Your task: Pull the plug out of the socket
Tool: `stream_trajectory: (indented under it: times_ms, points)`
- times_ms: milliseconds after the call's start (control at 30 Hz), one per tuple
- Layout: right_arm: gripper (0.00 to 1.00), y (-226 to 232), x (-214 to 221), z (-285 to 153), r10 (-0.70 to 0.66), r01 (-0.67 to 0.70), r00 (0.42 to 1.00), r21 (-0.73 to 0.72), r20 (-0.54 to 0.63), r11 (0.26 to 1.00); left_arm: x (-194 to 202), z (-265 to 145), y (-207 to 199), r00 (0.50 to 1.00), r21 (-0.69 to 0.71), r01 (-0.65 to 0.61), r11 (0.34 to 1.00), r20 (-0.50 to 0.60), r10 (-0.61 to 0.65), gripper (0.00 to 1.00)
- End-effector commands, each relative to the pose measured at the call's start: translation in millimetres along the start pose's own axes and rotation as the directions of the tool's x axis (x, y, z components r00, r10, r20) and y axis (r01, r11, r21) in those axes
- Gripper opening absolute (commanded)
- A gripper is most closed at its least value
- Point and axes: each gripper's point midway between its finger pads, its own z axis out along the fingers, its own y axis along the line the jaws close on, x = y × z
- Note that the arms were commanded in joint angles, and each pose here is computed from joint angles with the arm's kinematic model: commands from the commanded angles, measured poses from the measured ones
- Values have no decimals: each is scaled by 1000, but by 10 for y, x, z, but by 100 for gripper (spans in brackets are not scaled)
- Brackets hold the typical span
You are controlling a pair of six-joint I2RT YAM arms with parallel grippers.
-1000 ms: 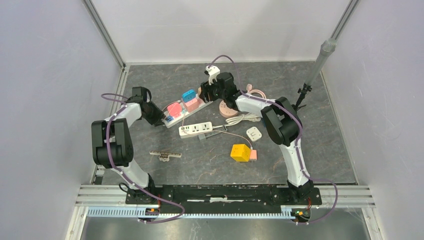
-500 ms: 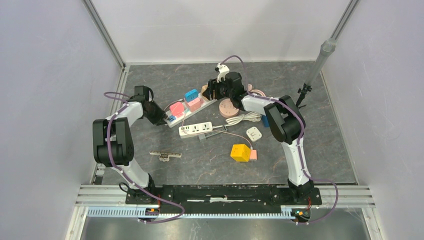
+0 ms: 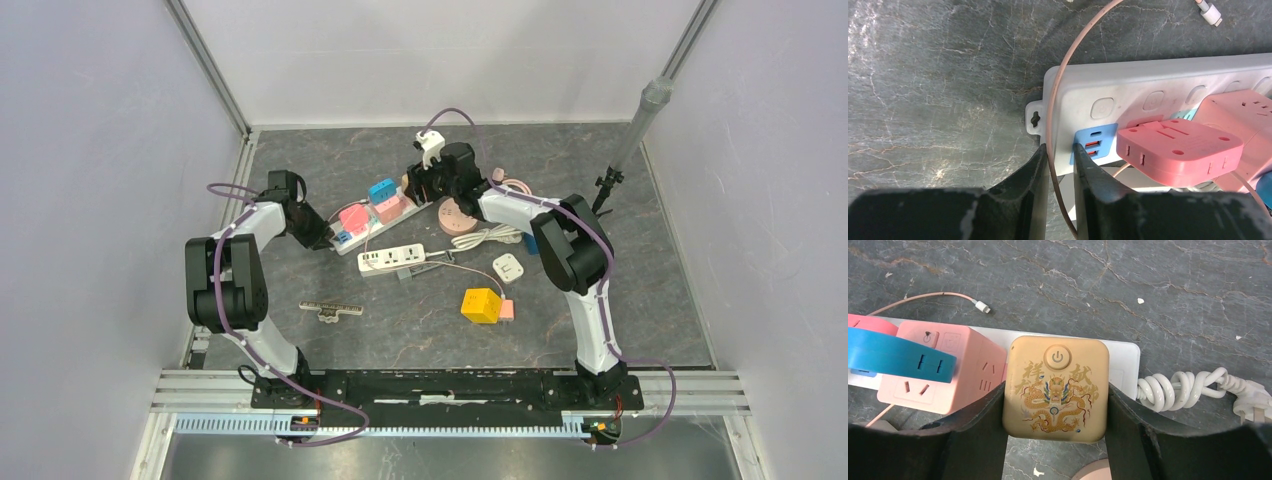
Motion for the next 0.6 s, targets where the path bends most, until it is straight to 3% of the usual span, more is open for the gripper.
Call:
stream_trajectory:
  times_ms: [0, 100, 367, 567]
  points:
    - [0, 303, -1237, -344, -97, 121, 955, -67, 281, 990, 228, 200, 564, 998, -225, -15, 974, -63, 1, 29]
    - [0, 268, -1234, -320, -75, 93, 960, -54, 271, 994, 234, 208, 563, 998, -226, -16, 974, -65, 2, 29]
    - [0, 148, -818, 71, -67, 63, 996, 70, 52, 996, 248, 219, 561, 997, -228, -19, 974, -71, 3, 29]
    - [0, 169, -709, 71, -75, 72, 997, 75, 33, 995, 257, 221, 559, 997, -228, -21, 973, -72, 5, 29]
